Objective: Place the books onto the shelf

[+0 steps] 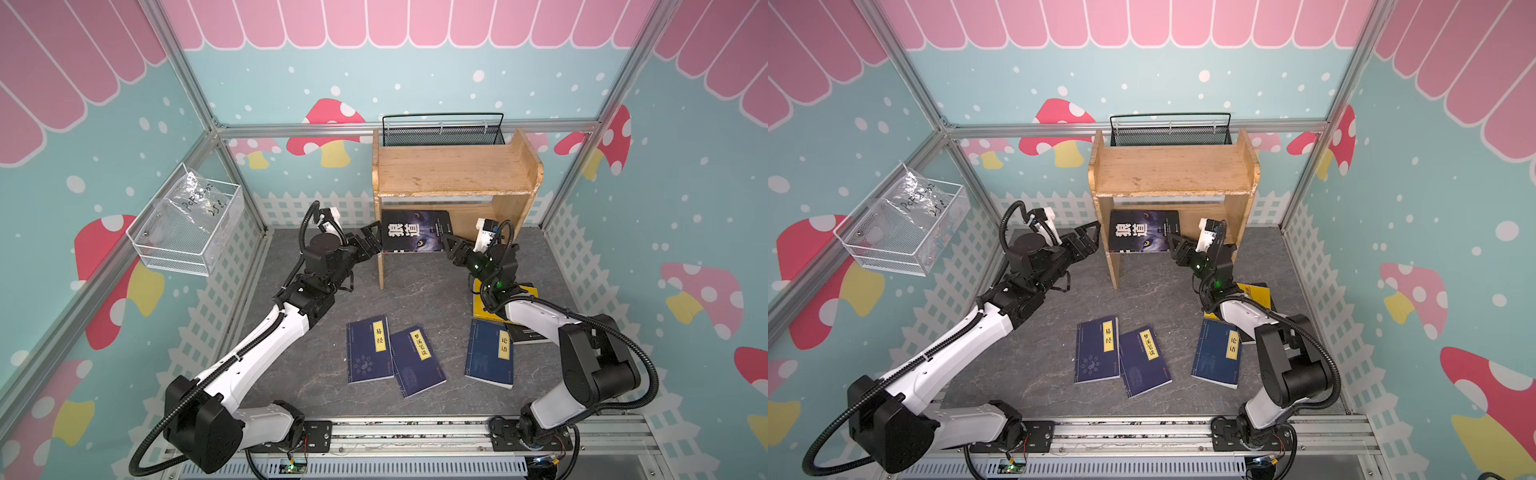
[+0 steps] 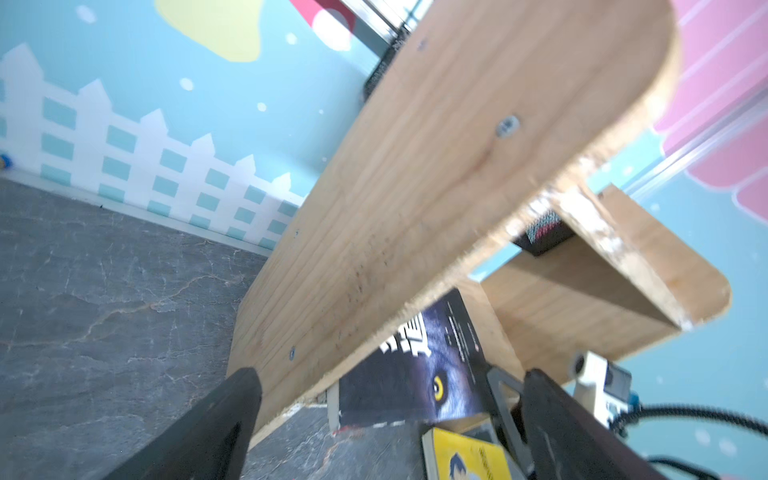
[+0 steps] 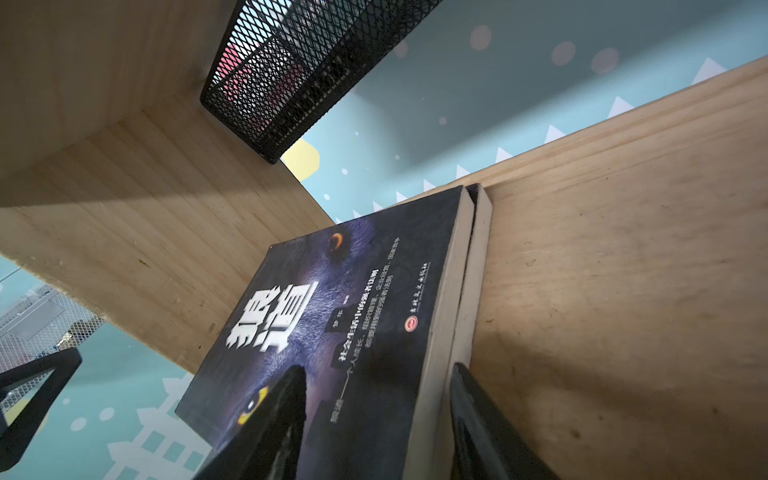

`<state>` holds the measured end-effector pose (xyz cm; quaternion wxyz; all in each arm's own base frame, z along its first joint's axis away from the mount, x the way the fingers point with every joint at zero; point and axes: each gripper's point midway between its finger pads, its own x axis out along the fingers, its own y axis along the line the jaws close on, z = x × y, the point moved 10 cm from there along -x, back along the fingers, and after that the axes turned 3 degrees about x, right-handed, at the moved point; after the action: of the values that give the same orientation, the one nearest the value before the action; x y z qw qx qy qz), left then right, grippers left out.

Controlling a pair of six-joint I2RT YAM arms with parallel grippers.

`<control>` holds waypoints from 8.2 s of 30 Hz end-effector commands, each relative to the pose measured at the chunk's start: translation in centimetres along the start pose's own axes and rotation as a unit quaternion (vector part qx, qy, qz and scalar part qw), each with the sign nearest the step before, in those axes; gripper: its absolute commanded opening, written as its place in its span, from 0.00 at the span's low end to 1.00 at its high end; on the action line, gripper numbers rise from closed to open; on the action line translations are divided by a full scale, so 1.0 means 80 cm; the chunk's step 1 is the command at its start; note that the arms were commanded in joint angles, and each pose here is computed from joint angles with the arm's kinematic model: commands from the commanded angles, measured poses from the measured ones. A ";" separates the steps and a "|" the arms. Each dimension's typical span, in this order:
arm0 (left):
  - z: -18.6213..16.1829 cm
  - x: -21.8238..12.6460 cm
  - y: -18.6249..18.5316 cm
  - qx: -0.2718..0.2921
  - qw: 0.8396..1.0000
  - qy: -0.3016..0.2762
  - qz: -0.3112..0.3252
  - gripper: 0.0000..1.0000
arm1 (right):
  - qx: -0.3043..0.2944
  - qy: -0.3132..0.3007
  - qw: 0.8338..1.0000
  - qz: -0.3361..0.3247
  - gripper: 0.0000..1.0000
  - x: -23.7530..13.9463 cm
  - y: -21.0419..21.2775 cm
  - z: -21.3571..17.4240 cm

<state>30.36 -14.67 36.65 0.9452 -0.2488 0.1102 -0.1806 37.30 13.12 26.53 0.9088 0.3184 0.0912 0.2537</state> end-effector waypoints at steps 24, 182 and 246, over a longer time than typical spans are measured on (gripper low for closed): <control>-0.080 0.071 0.042 0.209 0.965 0.149 -0.059 0.89 | -0.265 0.015 0.964 0.019 0.73 -0.032 0.020 0.004; -0.309 0.079 -0.119 -0.156 0.867 0.391 -0.266 0.00 | 0.033 0.063 0.977 -0.199 0.82 -0.246 -0.095 0.036; -0.080 -0.008 -0.047 -0.151 0.923 0.204 -0.290 0.00 | 0.150 0.190 0.966 0.093 0.68 -0.156 -0.008 -0.065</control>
<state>27.55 -20.35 28.81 0.7655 -0.3644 0.3374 -0.4091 25.34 8.39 23.38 0.8073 0.3859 0.2315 0.3818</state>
